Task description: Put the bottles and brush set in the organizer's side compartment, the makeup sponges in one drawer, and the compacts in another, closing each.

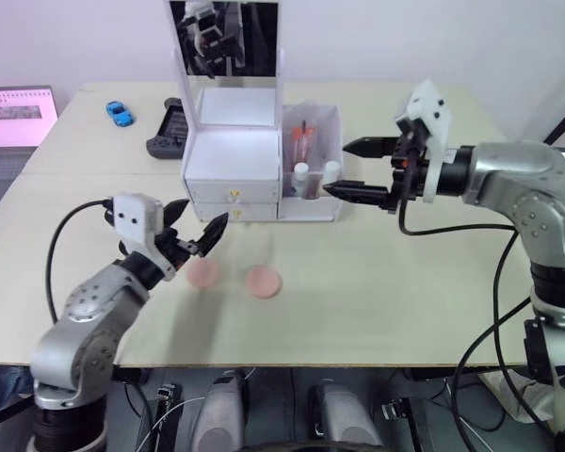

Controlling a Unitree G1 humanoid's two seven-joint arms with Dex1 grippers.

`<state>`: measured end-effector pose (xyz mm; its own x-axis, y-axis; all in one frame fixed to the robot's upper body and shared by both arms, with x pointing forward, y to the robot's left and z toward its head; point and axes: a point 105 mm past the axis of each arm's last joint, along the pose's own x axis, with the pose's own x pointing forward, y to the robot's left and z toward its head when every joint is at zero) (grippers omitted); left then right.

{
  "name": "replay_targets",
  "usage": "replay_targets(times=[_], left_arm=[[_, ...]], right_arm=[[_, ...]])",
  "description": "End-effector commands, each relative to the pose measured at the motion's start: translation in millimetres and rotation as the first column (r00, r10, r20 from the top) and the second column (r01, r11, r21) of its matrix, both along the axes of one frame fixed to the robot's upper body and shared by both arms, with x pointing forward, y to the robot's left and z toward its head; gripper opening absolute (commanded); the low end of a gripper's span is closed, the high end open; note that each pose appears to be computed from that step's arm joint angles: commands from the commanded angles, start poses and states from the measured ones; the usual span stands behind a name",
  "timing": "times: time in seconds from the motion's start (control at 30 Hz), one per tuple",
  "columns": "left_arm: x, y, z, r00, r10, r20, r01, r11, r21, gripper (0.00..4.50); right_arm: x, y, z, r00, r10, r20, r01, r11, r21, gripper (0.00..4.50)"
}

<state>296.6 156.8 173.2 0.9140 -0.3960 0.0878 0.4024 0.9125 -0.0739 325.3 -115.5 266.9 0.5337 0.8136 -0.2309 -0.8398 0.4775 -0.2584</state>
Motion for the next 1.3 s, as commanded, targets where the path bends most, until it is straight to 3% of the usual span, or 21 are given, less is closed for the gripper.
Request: replay_targets(times=[0.03,0.13,0.23,0.3,0.93,1.03,1.13,1.3], left_arm=[[8,-6,7,0.995,0.087,0.047,-0.086,0.996,-0.017,4.46],[12,-25,0,0.995,0.090,0.046,-0.090,0.996,-0.009,4.46],[16,-32,-2,0.993,0.102,0.058,-0.101,0.994,-0.033,3.56],[19,-38,-4,0.993,0.098,0.061,-0.096,0.995,-0.031,2.63],[36,-43,-5,0.980,0.159,0.121,-0.158,0.987,-0.015,2.63],[36,-42,-6,0.979,0.161,0.122,-0.161,0.987,-0.009,1.72],[34,-43,-8,0.981,0.156,0.115,-0.157,0.988,0.002,0.14],[33,-45,-9,0.983,0.141,0.117,-0.144,0.990,0.014,0.06]], right_arm=[[0,0,12,0.998,-0.016,0.066,0.017,1.000,-0.007,4.43],[-2,-1,12,0.997,-0.043,0.060,0.043,0.999,-0.007,4.43],[-4,-2,14,0.997,-0.061,0.054,0.062,0.998,-0.001,4.50],[-5,-1,13,0.996,-0.071,0.050,0.072,0.997,-0.002,4.50],[-8,-3,12,0.985,-0.146,0.087,0.148,0.989,-0.011,4.50],[-8,-4,11,0.984,-0.150,0.092,0.152,0.988,-0.013,4.50],[-7,-6,11,0.983,-0.157,0.098,0.160,0.987,-0.017,4.50],[-5,-5,12,0.982,-0.156,0.105,0.158,0.987,-0.011,4.50]])
